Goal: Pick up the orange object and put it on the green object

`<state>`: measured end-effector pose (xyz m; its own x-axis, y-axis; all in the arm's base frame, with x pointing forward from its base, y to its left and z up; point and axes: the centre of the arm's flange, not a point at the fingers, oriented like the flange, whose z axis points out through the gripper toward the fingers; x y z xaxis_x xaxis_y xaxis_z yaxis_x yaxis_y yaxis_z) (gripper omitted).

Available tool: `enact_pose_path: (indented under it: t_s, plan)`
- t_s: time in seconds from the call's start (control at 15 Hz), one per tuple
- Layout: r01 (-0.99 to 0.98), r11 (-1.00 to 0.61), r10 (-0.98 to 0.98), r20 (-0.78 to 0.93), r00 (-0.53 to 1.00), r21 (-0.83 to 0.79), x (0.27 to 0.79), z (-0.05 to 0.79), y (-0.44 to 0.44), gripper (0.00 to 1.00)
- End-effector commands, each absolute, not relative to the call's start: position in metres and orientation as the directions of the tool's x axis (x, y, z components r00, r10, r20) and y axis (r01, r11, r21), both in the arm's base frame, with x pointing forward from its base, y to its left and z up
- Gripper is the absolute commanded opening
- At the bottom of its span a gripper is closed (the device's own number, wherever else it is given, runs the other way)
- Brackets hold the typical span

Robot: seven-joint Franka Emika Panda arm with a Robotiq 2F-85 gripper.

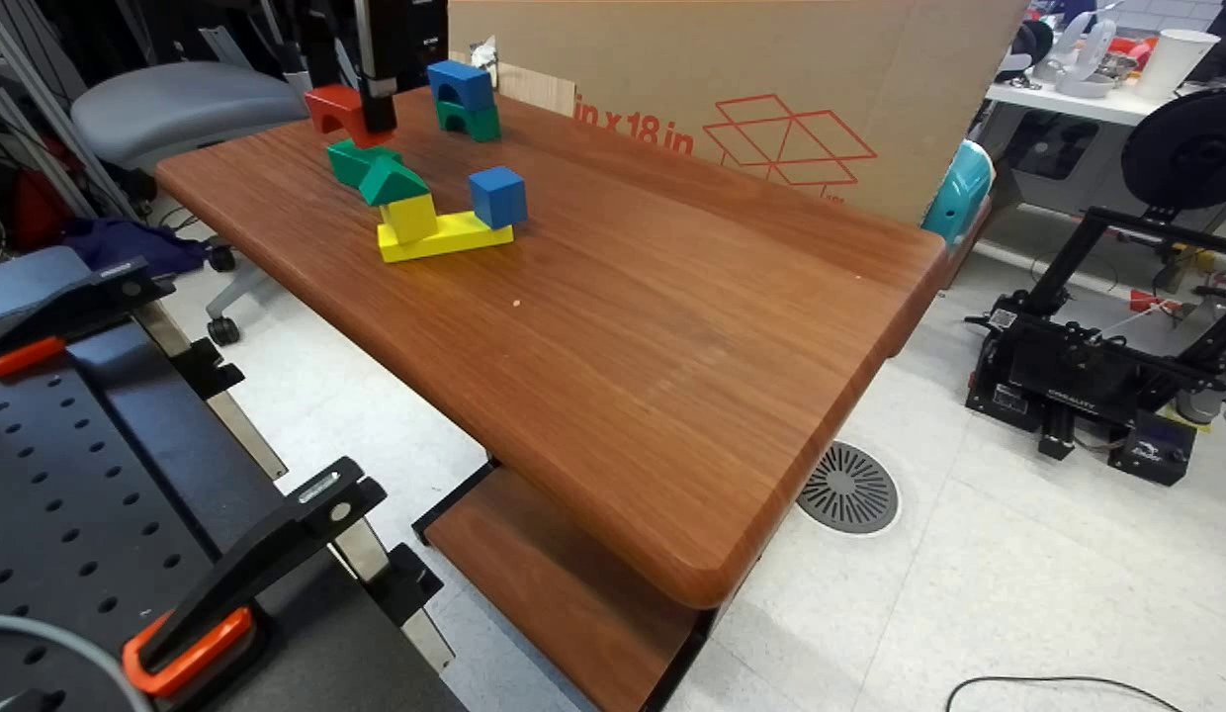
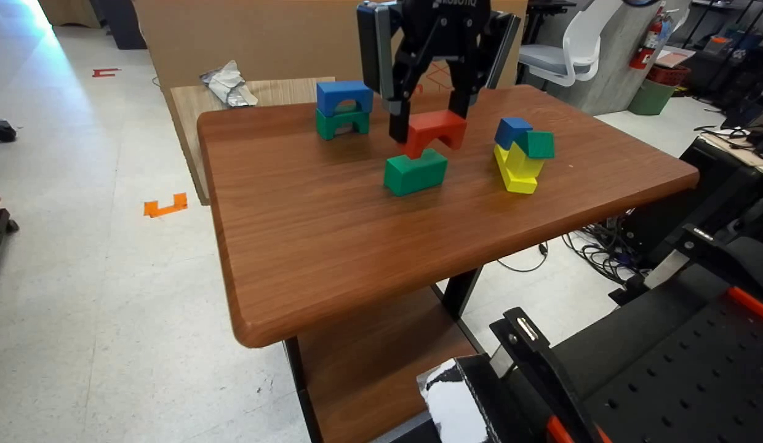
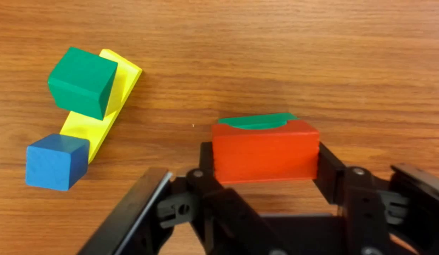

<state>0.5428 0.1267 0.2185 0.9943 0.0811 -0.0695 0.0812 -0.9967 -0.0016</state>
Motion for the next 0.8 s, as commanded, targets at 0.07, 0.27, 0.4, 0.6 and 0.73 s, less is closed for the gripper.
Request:
enact_pose_path:
  t_s: [0.07, 0.27, 0.4, 0.6, 0.73]
  plan:
    - [0.085, -0.996, 0.084, -0.061, 0.995, 0.021, 0.5437, 0.2119, 0.1317, 0.42]
    - [0.105, -0.994, 0.103, -0.058, 0.993, 0.036, 0.5434, 0.2088, 0.1334, 0.42]
    - [0.116, -0.992, 0.113, -0.060, 0.992, 0.047, 0.5437, 0.2081, 0.1340, 0.42]
    - [0.135, -0.989, 0.131, -0.056, 0.990, 0.059, 0.5450, 0.2068, 0.1355, 0.42]
    - [0.144, -0.988, 0.141, -0.056, 0.988, 0.059, 0.5453, 0.2066, 0.1370, 0.42]
